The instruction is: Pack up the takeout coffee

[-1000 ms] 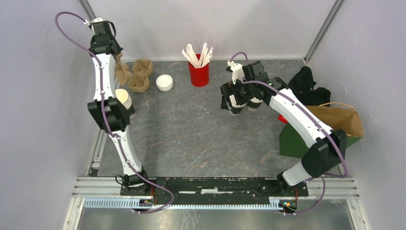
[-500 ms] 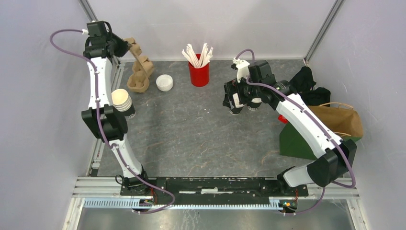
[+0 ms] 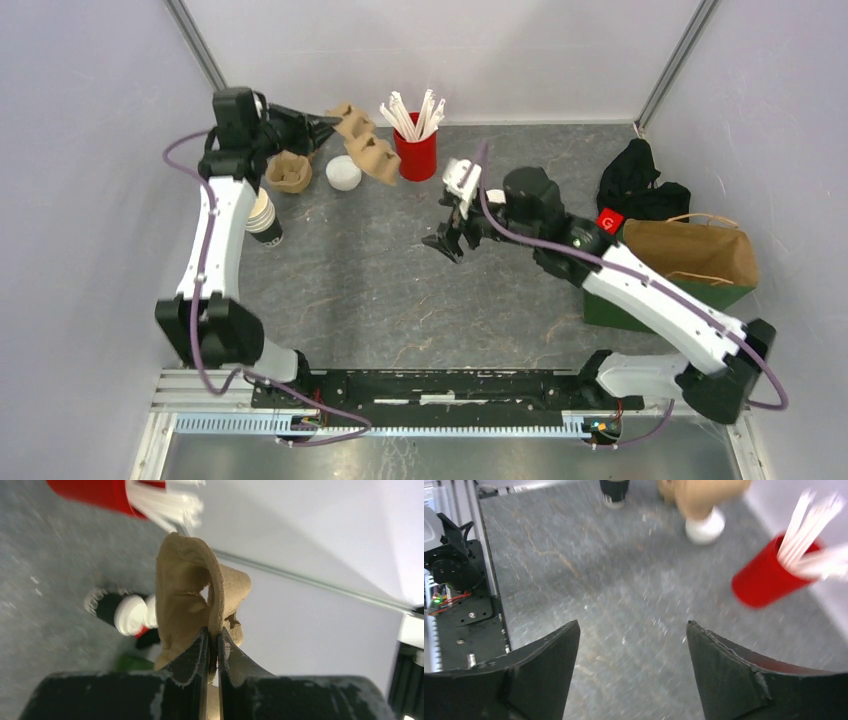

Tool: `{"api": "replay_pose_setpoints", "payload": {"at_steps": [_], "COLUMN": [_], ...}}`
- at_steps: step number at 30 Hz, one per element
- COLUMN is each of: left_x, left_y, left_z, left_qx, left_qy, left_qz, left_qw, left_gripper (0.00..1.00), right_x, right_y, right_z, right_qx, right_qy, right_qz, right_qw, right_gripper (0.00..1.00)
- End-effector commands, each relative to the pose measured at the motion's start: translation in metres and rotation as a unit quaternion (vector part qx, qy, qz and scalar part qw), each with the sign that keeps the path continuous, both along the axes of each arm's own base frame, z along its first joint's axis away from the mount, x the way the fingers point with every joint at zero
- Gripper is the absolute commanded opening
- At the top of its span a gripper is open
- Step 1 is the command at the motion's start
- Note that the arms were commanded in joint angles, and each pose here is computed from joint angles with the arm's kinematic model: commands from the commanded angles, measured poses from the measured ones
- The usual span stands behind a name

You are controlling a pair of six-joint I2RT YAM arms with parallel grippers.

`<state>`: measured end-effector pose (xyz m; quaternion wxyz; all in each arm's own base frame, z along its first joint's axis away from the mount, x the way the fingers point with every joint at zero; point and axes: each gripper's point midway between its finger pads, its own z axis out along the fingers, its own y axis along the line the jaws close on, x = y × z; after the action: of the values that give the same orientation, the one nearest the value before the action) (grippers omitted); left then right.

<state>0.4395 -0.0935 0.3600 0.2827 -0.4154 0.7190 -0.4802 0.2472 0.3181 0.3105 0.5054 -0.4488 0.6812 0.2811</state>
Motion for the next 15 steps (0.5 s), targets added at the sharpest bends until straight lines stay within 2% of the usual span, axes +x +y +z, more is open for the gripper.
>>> {"api": "replay_pose_setpoints", "payload": {"at_steps": [1,3,7,15], "left_x": [-0.048,-0.065,-0.086,-0.098], "left_y": [-0.033,-0.047,-0.058,-0.065], "left_z": [0.042,0.030,0.023,0.024], "left_qx": [-0.118,-0.139,-0.138,-0.149], "left_qy": [-0.032,-0.008,0.009,0.008], "left_qz": [-0.011,-0.012,-0.024,-0.021], "left_qw": [0.992,0.990,0.990,0.989], "left_gripper": [0.02,0.02,0.02,0.02], "right_x": [-0.020,-0.026,-0.042,-0.043], "right_y": [0.008,0.008,0.016,0.034], "right_z": [0.087,0.103,0.109,0.108], "right_qx": [0.107,0.128,0.127,0.143], "right_qy": [-0.253,-0.295,-0.356,-0.352], "right_qz": [0.083,0.094,0.150,0.170], "right_qw": [0.958,0.942,0.913,0.909], "right_gripper": [0.81,0.75,0.65,0.57]}}
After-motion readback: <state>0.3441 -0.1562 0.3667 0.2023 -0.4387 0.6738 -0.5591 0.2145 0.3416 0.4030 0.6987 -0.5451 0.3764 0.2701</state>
